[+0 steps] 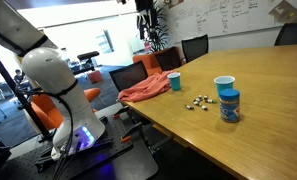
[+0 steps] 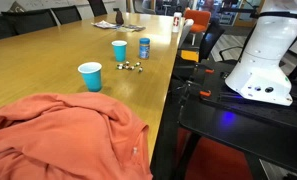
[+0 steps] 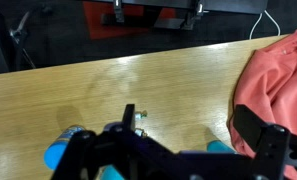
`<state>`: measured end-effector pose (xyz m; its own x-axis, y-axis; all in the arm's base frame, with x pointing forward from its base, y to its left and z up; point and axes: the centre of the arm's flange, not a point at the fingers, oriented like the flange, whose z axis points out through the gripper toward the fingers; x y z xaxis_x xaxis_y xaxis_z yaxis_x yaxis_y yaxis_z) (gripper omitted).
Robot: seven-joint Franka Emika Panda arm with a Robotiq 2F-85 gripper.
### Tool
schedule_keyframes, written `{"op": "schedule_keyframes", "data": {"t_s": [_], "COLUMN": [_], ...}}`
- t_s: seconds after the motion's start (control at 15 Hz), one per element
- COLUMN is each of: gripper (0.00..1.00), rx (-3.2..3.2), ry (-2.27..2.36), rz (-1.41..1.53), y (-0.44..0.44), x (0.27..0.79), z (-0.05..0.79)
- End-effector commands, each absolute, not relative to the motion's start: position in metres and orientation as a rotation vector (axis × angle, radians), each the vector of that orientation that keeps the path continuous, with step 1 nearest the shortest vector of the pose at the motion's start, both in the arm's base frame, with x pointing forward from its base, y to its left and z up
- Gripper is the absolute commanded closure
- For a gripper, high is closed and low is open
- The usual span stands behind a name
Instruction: Place one piece of candy in the light blue cup on the right
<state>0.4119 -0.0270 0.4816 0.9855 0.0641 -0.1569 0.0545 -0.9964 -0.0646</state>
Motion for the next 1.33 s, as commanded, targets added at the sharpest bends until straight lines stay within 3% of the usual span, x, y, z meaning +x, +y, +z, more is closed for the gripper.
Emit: {"op": "schedule_keyframes", "data": {"t_s": [0.0,0.53,1.27], "gripper": [0.00,0.00,0.00], "rx": [-3.070,-3.087,-3.202], "ry": [-0.092,-0.070,0.017], "rz": [0.246,0.169,0.001], "y": [-0.027,-0.033,-0.078], "x": [0.412,0.425,0.478], "z": [0.482,0.460,0.282]}}
